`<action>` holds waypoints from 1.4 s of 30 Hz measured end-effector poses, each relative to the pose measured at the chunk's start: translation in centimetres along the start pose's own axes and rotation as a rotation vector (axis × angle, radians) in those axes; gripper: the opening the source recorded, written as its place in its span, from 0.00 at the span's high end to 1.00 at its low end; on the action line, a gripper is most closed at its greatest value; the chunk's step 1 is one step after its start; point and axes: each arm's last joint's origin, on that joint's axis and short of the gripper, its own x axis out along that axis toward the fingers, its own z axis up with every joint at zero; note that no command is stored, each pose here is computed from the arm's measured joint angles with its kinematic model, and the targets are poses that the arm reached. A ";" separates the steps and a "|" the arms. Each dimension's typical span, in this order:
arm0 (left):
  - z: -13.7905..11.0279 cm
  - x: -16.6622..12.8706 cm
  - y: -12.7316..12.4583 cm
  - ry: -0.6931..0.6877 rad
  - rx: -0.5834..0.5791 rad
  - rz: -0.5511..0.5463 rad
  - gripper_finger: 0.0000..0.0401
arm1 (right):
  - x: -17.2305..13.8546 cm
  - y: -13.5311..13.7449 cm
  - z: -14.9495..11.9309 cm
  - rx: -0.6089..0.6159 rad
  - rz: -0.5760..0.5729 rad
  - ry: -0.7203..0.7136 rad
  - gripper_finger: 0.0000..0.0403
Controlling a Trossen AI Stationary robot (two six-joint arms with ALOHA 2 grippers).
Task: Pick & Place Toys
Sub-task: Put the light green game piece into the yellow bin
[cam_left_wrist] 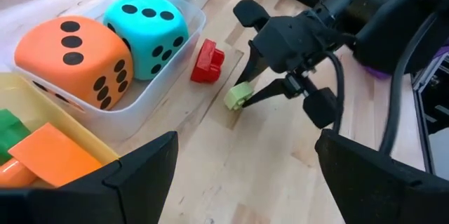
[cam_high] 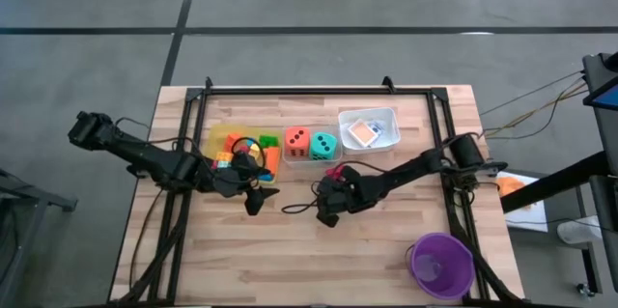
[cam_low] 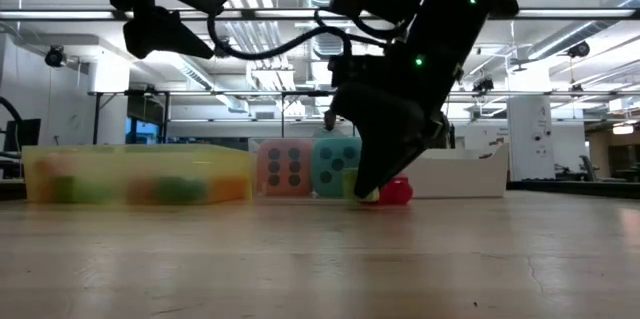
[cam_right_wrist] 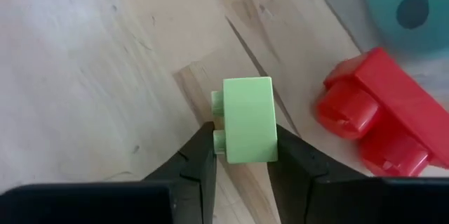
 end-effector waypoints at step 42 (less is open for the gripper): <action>-1.7 7.0 -7.1 -0.055 0.556 -0.314 0.17 | -9.8 5.1 1.6 -0.242 0.377 -0.442 0.78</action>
